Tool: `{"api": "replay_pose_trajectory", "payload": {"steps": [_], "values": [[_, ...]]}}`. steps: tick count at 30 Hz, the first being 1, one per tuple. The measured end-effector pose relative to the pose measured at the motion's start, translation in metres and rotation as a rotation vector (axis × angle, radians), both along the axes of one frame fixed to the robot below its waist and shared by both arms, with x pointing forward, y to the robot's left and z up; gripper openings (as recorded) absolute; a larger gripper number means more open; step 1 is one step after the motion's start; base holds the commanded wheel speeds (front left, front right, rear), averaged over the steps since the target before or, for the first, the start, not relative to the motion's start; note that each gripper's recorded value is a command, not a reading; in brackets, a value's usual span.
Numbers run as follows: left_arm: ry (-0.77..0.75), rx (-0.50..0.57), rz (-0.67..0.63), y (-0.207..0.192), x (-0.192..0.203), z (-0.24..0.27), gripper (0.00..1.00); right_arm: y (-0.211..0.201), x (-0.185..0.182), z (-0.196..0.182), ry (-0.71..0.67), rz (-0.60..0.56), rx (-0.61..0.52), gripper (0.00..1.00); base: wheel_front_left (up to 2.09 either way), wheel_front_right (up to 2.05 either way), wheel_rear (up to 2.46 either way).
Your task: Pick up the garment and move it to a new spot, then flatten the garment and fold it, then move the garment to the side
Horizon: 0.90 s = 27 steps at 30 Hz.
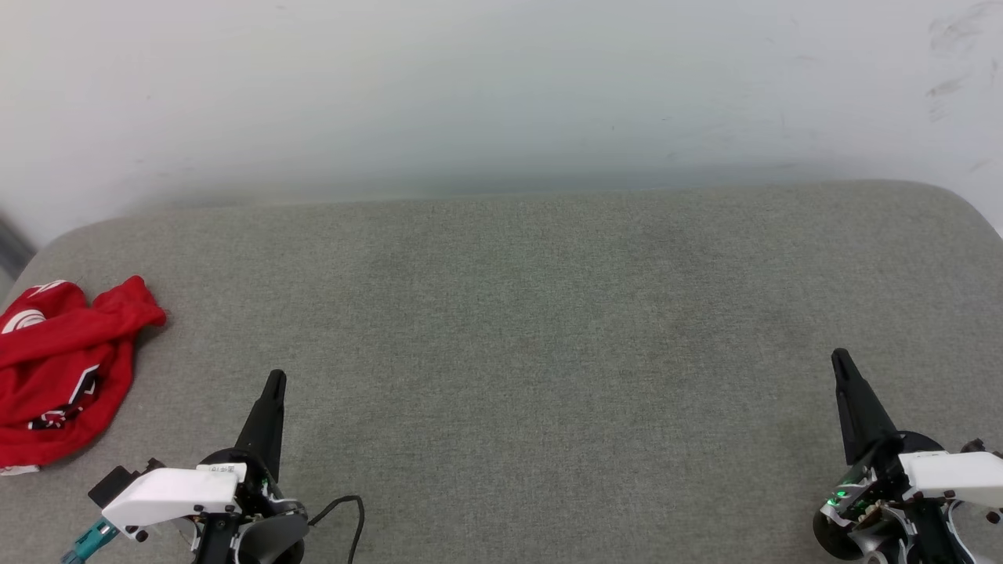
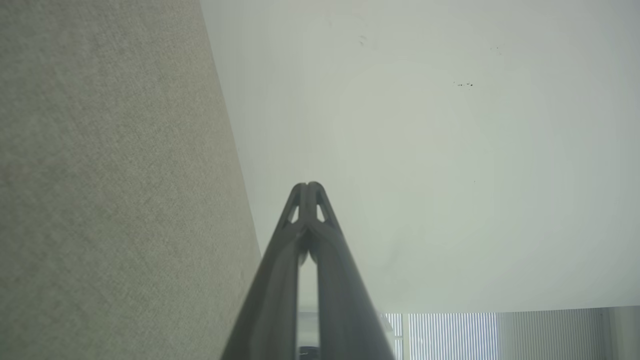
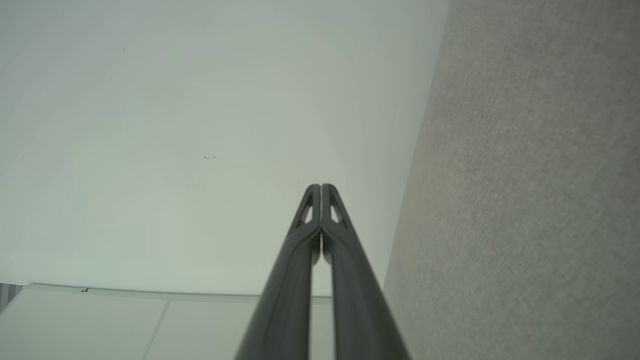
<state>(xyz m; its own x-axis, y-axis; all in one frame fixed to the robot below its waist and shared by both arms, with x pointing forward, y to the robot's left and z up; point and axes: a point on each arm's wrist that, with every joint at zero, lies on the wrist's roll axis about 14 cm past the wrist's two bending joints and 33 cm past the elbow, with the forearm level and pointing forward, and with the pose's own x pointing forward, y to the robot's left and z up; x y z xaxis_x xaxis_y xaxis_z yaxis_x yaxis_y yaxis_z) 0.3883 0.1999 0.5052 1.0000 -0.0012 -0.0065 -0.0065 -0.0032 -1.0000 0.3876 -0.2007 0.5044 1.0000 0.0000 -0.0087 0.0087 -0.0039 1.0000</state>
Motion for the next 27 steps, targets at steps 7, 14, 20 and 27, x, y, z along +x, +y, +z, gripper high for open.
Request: {"api": "replay_pose_trajectory", "payload": {"steps": [7,14,20,27], "values": [[0.000,0.000,0.000,0.000,0.000,0.000,0.00,0.000,0.000,0.000,0.000,0.000,0.000,0.00,0.00,0.00,0.00],[0.089,-0.008,0.001,-0.001,-0.014,-0.030,1.00,-0.001,-0.014,-0.029,0.088,-0.006,0.006,1.00,0.00,0.00,0.00],[0.087,0.015,0.026,0.002,-0.015,-0.029,1.00,-0.005,-0.017,-0.034,0.104,-0.027,-0.034,1.00,0.00,0.00,0.00],[0.090,0.108,0.061,0.011,-0.015,-0.026,1.00,-0.009,-0.015,-0.026,0.086,-0.046,-0.155,1.00,0.00,0.00,0.00]]}}
